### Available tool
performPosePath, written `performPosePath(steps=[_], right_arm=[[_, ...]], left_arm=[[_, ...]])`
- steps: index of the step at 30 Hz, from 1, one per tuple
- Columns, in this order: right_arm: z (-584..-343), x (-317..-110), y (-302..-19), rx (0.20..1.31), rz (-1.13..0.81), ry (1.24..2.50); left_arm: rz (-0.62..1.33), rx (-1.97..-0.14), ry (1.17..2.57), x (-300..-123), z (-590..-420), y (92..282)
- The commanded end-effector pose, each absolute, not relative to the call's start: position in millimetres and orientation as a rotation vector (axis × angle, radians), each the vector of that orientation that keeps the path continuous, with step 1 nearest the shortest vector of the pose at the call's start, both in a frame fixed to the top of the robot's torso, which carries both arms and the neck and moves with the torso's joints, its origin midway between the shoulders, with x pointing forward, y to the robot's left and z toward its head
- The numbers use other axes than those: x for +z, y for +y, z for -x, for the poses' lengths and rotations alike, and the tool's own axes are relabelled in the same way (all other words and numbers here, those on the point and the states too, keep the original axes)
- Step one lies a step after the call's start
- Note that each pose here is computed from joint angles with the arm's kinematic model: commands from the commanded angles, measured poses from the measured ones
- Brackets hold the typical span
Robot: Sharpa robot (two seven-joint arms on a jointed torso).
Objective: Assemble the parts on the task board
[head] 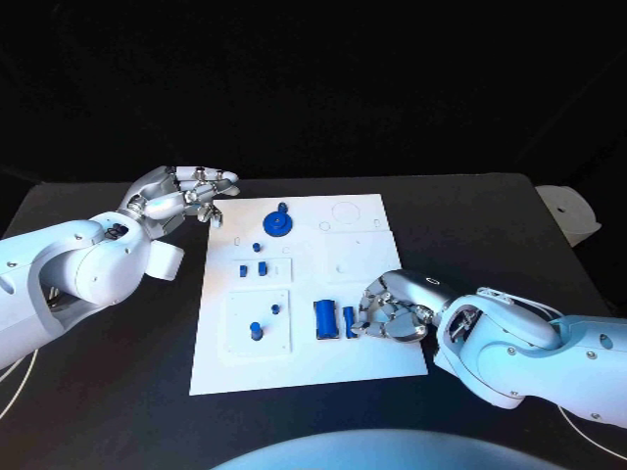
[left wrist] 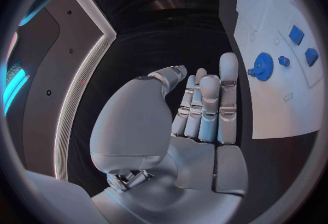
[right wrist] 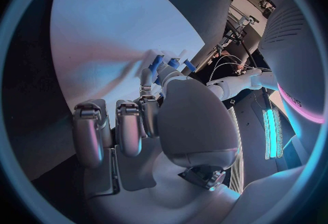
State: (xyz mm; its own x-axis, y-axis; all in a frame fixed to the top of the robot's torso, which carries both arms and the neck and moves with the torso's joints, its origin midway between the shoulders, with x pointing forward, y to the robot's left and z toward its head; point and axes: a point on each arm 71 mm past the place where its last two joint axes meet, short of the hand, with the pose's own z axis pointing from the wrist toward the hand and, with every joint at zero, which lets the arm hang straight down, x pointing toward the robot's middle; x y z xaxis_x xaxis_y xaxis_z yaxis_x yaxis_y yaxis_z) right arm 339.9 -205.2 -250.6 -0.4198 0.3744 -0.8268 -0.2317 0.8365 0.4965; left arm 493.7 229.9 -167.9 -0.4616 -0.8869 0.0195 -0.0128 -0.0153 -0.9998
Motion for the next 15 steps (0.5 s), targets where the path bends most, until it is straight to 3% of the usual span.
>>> performPosePath(steps=[1, 15], right_arm=[[-340.7, -247.0, -205.4, 0.713, -0.152, 1.837], [-347.9, -254.3, -203.9, 0.658, -0.143, 1.868]], left_arm=[[0.955, -1.587, 1.554, -166.9, -493.1, 227.5], [0.954, -1.590, 1.556, -166.9, -492.9, 226.9]])
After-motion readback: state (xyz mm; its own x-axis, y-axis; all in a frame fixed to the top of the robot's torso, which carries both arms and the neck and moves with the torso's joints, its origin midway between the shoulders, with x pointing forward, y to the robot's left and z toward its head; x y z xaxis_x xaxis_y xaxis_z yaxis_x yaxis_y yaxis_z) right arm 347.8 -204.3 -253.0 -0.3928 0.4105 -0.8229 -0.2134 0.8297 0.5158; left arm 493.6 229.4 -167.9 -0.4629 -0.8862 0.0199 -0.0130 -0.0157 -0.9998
